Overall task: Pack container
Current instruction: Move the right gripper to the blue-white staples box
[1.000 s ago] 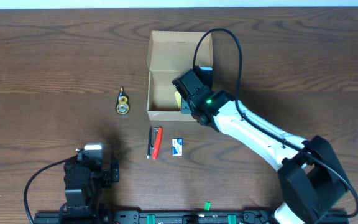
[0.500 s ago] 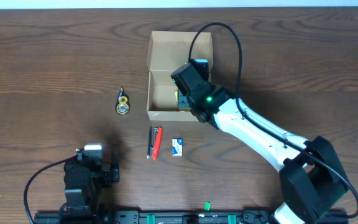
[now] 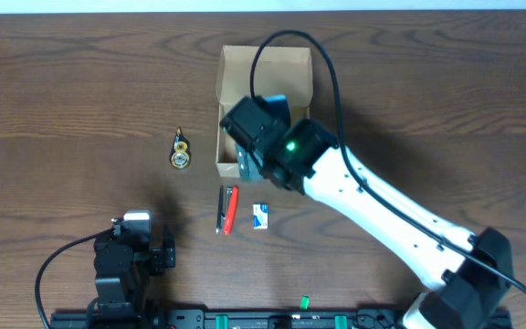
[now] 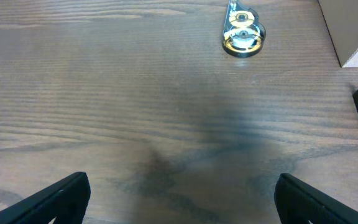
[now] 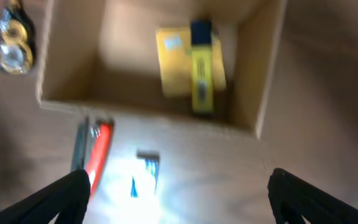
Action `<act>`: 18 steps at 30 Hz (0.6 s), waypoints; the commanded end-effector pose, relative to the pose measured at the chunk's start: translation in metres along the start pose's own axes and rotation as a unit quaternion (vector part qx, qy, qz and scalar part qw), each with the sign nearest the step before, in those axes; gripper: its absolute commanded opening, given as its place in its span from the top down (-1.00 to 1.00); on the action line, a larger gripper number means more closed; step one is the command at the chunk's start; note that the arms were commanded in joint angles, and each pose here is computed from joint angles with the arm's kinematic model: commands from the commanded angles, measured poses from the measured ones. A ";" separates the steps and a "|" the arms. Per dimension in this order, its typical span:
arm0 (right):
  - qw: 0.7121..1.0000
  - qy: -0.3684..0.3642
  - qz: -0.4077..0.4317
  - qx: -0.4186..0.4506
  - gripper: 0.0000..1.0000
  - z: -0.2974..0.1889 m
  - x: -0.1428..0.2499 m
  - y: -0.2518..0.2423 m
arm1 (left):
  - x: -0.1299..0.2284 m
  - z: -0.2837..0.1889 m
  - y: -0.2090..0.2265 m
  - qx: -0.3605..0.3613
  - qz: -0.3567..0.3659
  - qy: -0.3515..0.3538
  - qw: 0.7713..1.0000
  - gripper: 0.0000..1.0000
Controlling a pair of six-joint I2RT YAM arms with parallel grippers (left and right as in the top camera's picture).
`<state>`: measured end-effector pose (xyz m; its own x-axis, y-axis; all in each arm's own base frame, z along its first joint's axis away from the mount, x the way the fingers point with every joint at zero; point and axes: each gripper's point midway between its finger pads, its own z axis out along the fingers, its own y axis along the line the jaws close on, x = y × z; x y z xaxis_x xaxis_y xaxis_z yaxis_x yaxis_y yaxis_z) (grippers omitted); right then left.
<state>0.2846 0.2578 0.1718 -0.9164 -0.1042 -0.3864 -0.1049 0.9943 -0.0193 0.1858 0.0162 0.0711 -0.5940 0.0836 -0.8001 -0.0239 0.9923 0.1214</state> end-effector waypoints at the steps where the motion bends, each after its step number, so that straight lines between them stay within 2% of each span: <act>1: 0.999 0.000 0.047 -0.002 -0.88 -0.022 0.011 -0.002 | 0.006 0.003 0.000 -0.003 0.004 0.008 1.000 -0.91; 8: 0.999 0.034 0.023 0.036 -0.96 0.003 0.060 -0.011 | 0.006 0.003 0.000 -0.003 0.004 0.008 1.000 -0.91; 14: 0.997 0.065 0.028 -0.005 -0.95 0.042 0.107 -0.015 | 0.006 0.003 0.000 -0.003 0.004 0.008 1.000 -0.91; 18: 0.997 0.060 0.034 -0.021 -0.92 0.056 0.121 -0.019 | 0.006 0.003 0.000 -0.003 0.004 0.008 1.000 -0.92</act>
<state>0.2018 0.2262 0.0718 -0.9610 -0.0617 -0.2695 -0.0669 0.9977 0.0100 0.1858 0.0161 0.0711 -0.5939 0.0839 -0.8001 -0.0235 0.9923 0.1214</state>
